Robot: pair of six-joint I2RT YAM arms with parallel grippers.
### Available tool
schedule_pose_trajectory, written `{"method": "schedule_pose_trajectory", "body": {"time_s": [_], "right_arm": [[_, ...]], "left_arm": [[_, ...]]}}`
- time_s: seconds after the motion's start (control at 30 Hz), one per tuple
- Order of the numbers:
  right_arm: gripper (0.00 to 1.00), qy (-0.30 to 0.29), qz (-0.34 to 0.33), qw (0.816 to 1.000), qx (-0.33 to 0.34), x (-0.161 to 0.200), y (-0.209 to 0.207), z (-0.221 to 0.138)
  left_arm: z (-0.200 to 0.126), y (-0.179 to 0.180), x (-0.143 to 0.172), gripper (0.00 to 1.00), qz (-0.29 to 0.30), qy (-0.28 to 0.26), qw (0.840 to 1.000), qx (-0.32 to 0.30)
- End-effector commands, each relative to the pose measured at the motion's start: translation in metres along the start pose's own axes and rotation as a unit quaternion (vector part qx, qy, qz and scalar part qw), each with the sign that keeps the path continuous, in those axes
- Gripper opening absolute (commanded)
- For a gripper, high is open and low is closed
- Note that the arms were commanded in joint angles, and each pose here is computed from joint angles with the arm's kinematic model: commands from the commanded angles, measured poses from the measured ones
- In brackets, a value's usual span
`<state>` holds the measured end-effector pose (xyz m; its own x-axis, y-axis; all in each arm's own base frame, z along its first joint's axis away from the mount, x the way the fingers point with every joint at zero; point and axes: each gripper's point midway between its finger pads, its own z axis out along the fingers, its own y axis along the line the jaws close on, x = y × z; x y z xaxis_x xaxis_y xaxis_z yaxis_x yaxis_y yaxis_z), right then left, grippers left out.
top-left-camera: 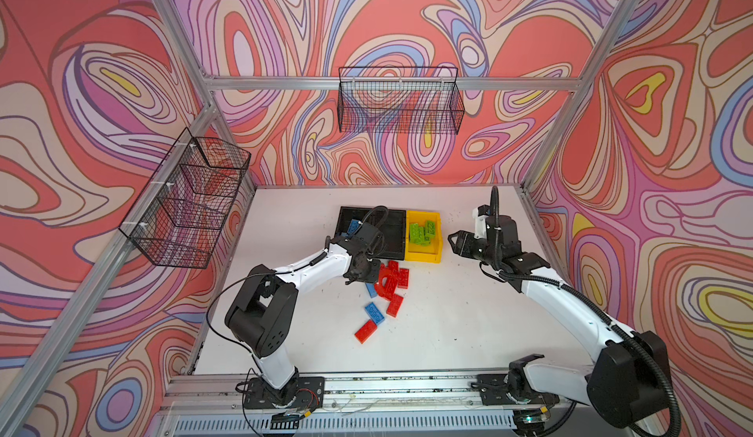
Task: Sort the legos into containers by color
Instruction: Move the lego to the center of the table, then pick up the lego from the center of the table.
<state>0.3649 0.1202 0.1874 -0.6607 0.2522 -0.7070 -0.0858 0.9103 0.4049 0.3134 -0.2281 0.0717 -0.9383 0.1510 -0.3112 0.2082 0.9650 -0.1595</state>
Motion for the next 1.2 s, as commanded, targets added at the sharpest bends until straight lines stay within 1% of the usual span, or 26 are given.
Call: {"method": "schedule_pose_trajectory", "body": {"time_s": [0.0,0.07,0.13,0.23,0.37,0.6,0.7,0.83,1.07,1.17], "right_arm": [[0.63,-0.004,0.0,1.0,0.004,0.0,-0.001,-0.004],[0.63,-0.004,0.001,1.0,0.003,0.0,0.0,-0.005],[0.63,-0.006,0.0,1.0,0.005,0.0,-0.001,-0.007],[0.63,-0.008,-0.004,1.0,0.011,-0.001,-0.003,-0.01],[0.63,-0.007,-0.004,1.0,0.011,0.0,-0.003,-0.01],[0.63,-0.004,-0.002,1.0,0.002,0.002,-0.001,-0.005],[0.63,-0.002,-0.003,1.0,-0.001,0.003,0.0,-0.003],[0.63,-0.003,-0.004,1.0,0.001,0.002,-0.001,-0.004],[0.63,-0.004,-0.003,1.0,0.006,0.003,-0.003,-0.005],[0.63,-0.004,-0.003,1.0,0.006,0.003,-0.003,-0.005]], "left_arm": [[0.003,-0.031,-0.007,0.41,0.0,-0.001,0.999,0.035],[0.008,-0.044,-0.006,0.4,0.005,0.003,0.999,0.044],[0.012,-0.047,-0.003,0.4,0.004,0.007,0.999,0.045],[0.015,-0.038,0.0,0.41,0.008,0.008,1.0,0.025],[0.006,-0.022,0.002,0.41,0.007,0.009,1.0,-0.004],[-0.013,0.006,0.01,0.51,-0.031,0.001,0.999,-0.042],[-0.008,0.011,0.019,0.53,-0.058,0.008,0.997,-0.045],[0.005,0.009,0.029,0.53,-0.086,0.023,0.995,-0.034],[0.023,0.013,0.034,0.53,-0.115,0.033,0.992,-0.032],[0.029,0.016,0.03,0.53,-0.125,0.031,0.991,-0.026]]}}
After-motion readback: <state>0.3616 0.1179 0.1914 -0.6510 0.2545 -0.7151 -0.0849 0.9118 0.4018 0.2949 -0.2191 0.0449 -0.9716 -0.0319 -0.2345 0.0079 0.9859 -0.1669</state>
